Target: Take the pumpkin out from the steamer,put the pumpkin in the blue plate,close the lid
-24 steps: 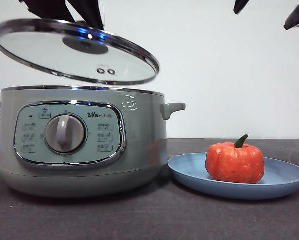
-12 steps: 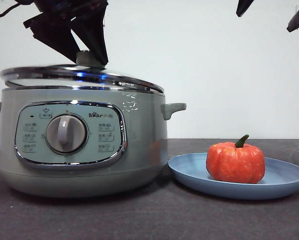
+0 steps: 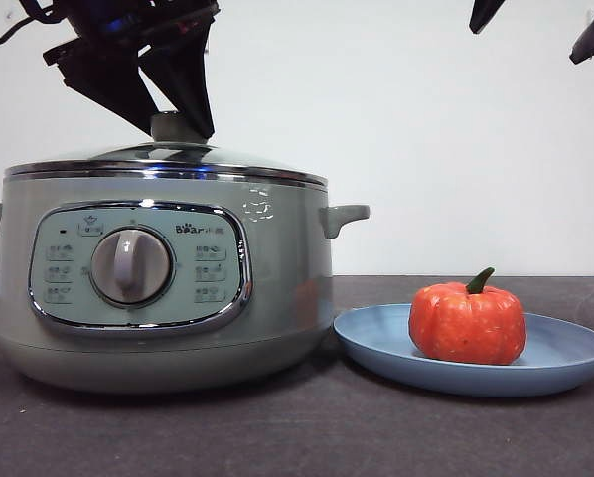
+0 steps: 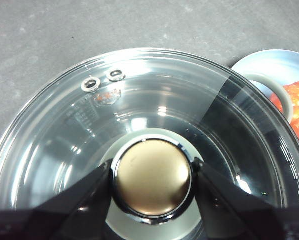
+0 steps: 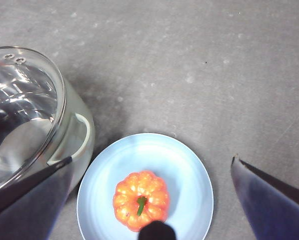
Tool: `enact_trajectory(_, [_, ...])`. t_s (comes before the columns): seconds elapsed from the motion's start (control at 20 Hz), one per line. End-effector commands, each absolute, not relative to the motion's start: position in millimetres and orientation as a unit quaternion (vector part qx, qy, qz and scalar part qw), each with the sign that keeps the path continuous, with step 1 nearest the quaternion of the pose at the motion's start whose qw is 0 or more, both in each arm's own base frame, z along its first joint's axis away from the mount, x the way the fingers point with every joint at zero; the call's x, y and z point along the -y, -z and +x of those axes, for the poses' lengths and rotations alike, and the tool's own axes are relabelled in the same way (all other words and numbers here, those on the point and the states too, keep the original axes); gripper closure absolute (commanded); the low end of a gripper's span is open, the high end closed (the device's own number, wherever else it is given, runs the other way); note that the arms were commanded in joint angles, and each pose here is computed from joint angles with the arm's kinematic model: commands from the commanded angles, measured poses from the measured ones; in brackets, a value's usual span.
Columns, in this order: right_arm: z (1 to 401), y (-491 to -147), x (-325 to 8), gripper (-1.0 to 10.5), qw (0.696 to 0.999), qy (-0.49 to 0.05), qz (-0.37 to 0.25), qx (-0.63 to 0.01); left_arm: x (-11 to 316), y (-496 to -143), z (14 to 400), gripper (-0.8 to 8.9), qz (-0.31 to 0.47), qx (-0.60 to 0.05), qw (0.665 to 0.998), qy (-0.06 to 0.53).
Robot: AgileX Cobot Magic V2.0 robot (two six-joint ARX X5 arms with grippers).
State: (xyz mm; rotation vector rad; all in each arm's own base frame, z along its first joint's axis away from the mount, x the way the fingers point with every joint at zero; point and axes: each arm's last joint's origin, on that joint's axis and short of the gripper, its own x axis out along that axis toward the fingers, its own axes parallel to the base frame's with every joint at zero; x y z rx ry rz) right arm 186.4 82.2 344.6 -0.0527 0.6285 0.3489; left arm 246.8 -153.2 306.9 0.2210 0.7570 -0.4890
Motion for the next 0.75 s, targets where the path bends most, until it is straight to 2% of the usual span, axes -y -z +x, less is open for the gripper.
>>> enact_trajectory(0.05, [187,-343,-82,3.5,0.936,-0.169,-0.022,-0.308,150,-301,247,3.42,0.119,-0.376,0.891,0.224])
enact_trajectory(0.35, [186,-343,-82,3.5,0.935,-0.172,-0.021,-0.308,145,-320,241,3.43,0.110,-0.354,0.901,0.224])
enact_trajectory(0.55, [181,-348,-80,3.5,0.939,-0.177,-0.028,-0.294,129,-348,215,3.52,0.100,-0.322,0.915,0.222])
enact_trajectory(0.6, [178,-351,-79,3.9,0.941,-0.179,-0.031,-0.287,123,-354,206,3.91,0.100,-0.315,0.919,0.216])
enact_trajectory(0.65, [174,-354,-77,5.0,0.943,-0.181,-0.034,-0.278,117,-361,196,4.81,0.100,-0.308,0.923,0.209])
enact_trajectory(0.75, [164,-360,-73,8.3,0.948,-0.185,-0.041,-0.256,103,-375,176,7.65,0.099,-0.286,0.931,0.206])
